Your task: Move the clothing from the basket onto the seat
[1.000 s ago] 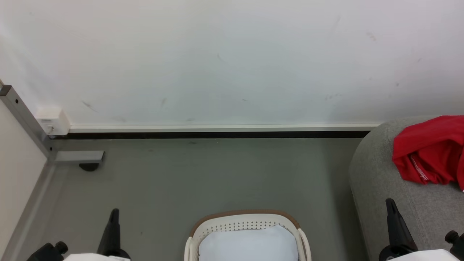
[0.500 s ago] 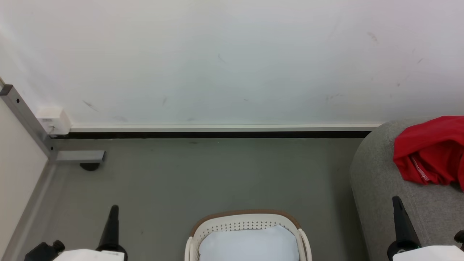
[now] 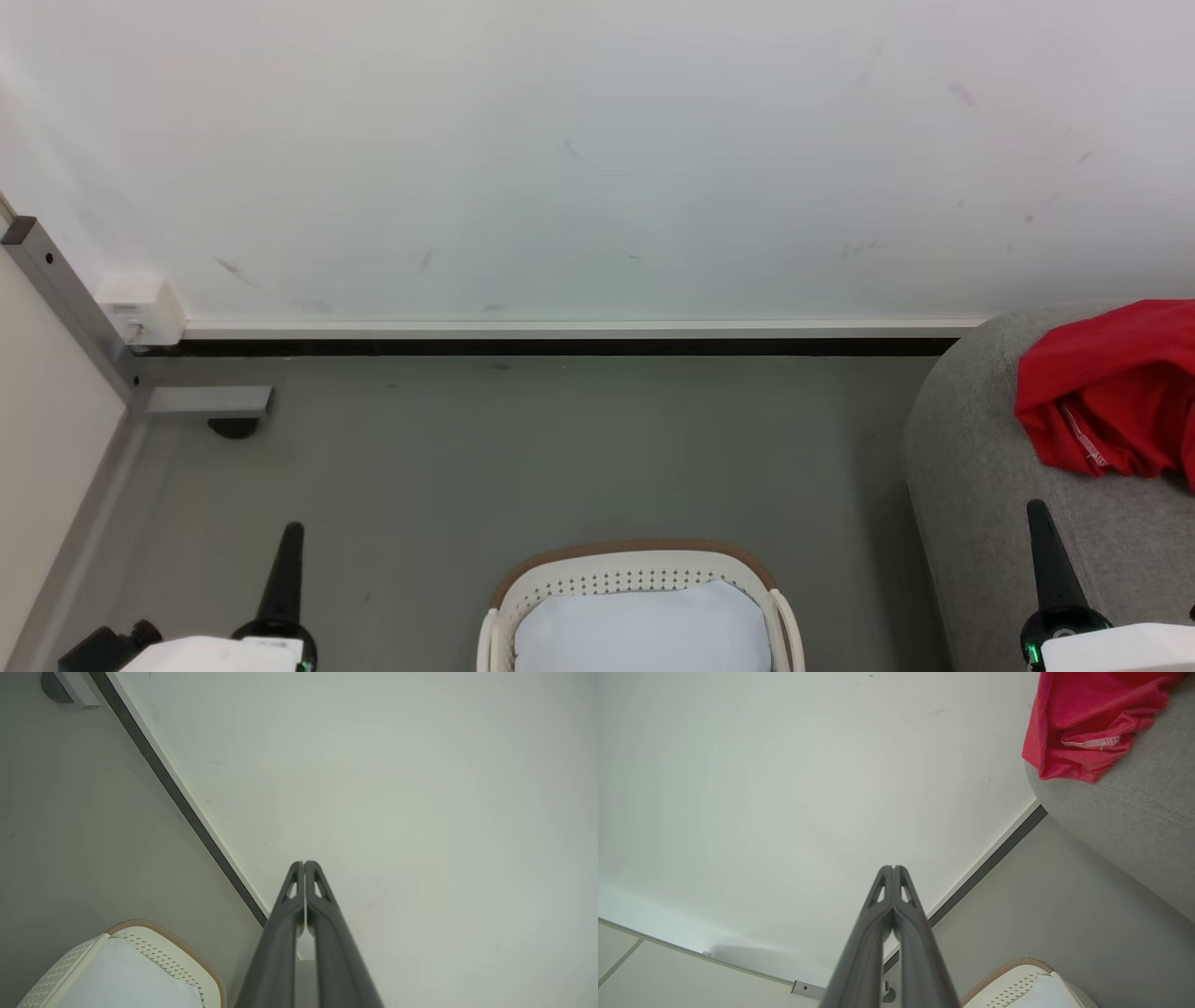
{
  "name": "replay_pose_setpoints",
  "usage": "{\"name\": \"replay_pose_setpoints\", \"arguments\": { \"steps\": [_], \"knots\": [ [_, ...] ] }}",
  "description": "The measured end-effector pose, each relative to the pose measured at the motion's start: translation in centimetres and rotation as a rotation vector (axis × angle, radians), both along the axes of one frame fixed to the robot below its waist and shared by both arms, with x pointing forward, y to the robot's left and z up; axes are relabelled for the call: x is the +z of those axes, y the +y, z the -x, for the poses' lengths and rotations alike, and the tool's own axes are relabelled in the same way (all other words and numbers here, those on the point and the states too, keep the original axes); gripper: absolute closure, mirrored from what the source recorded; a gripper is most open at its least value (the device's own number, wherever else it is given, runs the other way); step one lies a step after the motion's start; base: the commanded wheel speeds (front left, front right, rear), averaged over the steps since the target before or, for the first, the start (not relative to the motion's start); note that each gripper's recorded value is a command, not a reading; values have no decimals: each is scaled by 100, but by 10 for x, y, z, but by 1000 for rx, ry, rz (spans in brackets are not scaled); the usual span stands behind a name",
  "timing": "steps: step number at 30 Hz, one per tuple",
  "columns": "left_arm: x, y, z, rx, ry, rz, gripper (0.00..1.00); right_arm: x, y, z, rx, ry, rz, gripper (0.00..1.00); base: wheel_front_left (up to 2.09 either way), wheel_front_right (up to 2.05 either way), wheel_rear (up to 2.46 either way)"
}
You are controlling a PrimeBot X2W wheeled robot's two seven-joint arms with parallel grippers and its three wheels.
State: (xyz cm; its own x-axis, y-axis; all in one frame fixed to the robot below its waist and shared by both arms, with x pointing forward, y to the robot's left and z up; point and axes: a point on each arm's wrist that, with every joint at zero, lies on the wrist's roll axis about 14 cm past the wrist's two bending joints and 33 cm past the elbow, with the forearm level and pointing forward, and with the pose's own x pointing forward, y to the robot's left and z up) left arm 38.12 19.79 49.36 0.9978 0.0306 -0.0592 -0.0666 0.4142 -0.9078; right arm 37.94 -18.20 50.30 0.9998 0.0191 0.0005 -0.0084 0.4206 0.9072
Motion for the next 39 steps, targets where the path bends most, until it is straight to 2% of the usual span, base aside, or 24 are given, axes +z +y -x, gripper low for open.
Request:
{"name": "replay_pose_setpoints", "arguments": {
  "steps": [39],
  "knots": [
    [12,0,-6,-11,-37,310,100,5,-13,-8,-14,6,-318,100,0,0,0]
  ]
}}
